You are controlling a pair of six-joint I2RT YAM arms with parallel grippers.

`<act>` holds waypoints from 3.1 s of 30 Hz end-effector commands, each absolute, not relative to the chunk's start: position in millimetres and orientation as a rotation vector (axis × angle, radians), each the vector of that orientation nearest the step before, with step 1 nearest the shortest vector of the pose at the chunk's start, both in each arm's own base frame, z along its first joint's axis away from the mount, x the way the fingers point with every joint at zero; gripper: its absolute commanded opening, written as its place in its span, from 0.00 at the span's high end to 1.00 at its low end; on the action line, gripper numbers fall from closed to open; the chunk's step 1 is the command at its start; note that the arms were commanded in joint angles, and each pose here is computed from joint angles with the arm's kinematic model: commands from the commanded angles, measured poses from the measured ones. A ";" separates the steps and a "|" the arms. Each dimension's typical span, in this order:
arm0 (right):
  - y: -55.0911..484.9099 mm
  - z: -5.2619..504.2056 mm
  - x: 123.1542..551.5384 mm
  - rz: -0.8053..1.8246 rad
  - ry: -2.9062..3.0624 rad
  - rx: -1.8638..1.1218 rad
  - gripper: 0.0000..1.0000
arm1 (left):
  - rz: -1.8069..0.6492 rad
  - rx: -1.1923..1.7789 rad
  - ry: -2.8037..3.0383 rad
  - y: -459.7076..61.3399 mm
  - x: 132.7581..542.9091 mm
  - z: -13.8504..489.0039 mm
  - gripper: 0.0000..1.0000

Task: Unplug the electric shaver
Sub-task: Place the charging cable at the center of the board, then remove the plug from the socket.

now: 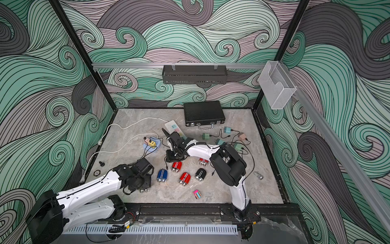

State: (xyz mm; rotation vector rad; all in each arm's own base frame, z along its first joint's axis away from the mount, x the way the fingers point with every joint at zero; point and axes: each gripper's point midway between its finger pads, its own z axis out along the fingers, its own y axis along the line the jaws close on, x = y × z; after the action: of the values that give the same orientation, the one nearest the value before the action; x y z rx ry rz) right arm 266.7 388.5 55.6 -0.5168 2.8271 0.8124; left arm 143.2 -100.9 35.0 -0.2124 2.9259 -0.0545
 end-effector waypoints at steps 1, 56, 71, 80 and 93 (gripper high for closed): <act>389.5 85.2 272.0 0.783 2.749 -0.564 0.66 | -0.009 -0.199 2.890 -97.7 150.1 52.0 0.33; 476.5 118.4 324.3 0.358 2.326 -1.232 0.59 | -0.703 -0.887 2.537 -42.9 360.7 79.4 0.48; 469.4 102.2 356.4 0.318 2.335 -1.248 0.50 | -0.681 -0.890 2.576 -37.6 359.5 60.8 0.51; 474.7 99.9 356.2 0.357 2.309 -1.320 0.46 | -0.691 -0.904 2.592 -38.0 361.0 49.3 0.54; 489.3 94.2 364.3 0.375 2.270 -1.357 0.45 | -0.670 -0.924 2.616 -36.0 356.5 35.3 0.55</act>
State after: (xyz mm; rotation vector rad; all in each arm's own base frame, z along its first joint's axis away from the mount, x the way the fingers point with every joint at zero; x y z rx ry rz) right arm 364.1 486.0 91.9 -1.3088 2.3029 0.3685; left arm 357.5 -39.9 39.6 -0.9304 2.6110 -0.6798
